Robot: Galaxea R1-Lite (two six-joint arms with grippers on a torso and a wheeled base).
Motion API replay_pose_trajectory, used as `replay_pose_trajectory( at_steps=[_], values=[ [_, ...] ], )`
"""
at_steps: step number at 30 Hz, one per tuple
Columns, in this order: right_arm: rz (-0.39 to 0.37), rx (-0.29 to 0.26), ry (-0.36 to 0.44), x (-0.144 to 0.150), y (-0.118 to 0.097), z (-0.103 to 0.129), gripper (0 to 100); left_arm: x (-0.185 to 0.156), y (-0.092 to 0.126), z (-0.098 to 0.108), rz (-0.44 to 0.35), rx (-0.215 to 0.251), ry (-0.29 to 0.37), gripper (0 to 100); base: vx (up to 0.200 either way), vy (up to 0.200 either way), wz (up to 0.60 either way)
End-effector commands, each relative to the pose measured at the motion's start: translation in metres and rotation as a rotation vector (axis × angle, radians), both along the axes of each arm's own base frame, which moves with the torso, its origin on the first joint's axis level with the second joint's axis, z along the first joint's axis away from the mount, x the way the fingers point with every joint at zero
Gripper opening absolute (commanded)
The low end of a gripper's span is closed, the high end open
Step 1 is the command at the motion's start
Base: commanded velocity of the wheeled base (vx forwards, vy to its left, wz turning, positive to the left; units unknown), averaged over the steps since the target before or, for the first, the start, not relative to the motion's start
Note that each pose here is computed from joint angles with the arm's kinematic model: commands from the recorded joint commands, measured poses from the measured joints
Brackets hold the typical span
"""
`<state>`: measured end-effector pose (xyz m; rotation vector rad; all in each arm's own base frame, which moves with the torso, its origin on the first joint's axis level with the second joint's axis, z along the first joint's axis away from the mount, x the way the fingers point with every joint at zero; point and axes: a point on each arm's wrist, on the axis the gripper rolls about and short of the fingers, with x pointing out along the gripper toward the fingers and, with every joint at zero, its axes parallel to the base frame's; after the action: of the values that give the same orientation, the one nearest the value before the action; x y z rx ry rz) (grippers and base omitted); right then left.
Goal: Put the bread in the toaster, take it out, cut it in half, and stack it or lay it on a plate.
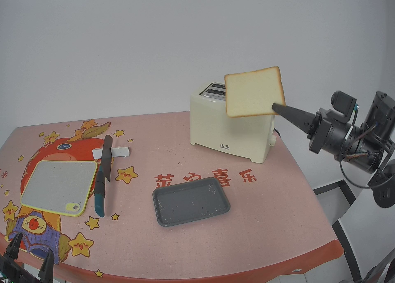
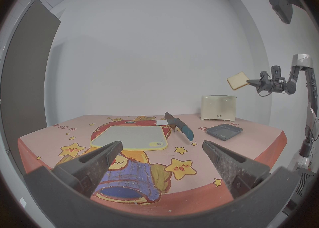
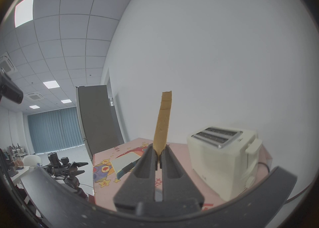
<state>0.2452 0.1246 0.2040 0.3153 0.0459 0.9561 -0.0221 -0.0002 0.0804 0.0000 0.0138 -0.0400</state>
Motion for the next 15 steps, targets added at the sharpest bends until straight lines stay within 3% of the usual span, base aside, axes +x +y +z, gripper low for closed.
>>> replay_pose_trajectory(
  at_steps=[1,5,8,15],
  values=[
    [-0.049,-0.011,-0.075,0.017,-0.015,0.035,0,0.001,0.0,-0.005,0.0,0.0,0.017,100,0.0,0.0,0.0],
    [-0.058,-0.07,-0.089,0.029,-0.021,0.052,0,0.001,0.0,-0.004,0.0,0.0,0.015,100,0.0,0.0,0.0],
    [-0.077,-0.149,-0.118,0.04,-0.024,0.071,0,0.001,0.0,-0.004,-0.001,0.0,0.015,100,0.0,0.0,0.0],
    [-0.088,-0.267,-0.096,0.063,-0.027,0.087,0,0.001,0.0,-0.005,0.0,0.0,0.017,100,0.0,0.0,0.0]
  ],
)
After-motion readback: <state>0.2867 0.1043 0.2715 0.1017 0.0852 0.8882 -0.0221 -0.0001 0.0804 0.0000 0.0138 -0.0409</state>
